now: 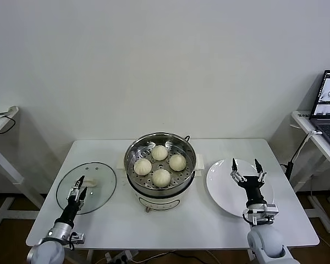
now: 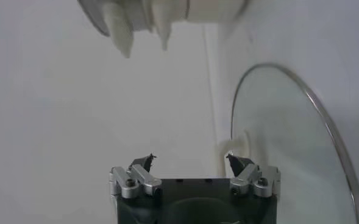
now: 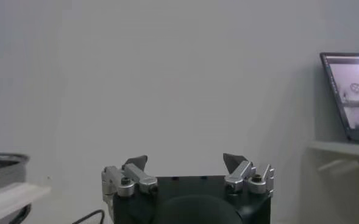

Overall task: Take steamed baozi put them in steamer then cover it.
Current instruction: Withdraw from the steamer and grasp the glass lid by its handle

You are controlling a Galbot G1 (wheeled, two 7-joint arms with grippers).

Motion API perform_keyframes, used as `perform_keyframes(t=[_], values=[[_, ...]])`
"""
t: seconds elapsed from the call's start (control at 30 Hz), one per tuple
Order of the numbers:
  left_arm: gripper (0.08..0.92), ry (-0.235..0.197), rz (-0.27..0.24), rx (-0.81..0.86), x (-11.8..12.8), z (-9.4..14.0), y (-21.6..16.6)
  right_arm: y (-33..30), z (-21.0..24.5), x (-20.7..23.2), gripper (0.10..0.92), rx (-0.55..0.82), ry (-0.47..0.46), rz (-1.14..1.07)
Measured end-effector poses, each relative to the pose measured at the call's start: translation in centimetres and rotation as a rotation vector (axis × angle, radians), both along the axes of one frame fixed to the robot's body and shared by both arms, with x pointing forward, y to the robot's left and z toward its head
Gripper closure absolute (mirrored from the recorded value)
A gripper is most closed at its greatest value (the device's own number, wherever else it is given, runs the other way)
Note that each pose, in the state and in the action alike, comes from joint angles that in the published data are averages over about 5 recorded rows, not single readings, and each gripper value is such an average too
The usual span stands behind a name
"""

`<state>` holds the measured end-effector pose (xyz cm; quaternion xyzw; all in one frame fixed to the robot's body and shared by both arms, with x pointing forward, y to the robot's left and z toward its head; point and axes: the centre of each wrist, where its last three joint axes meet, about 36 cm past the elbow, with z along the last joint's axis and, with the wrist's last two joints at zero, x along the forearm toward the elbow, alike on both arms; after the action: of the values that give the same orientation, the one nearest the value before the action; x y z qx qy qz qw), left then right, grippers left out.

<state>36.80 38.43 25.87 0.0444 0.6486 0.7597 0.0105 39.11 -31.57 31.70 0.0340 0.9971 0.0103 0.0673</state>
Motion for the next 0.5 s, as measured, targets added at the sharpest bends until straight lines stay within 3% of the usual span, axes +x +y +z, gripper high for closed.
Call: perform_keyframes(t=[0.5], values=[[0.177,-0.007,0.026,0.021,2.3,0.0,-0.1,0.9,-1.9,-1.6,0.2,0.008,0.025,-0.019]])
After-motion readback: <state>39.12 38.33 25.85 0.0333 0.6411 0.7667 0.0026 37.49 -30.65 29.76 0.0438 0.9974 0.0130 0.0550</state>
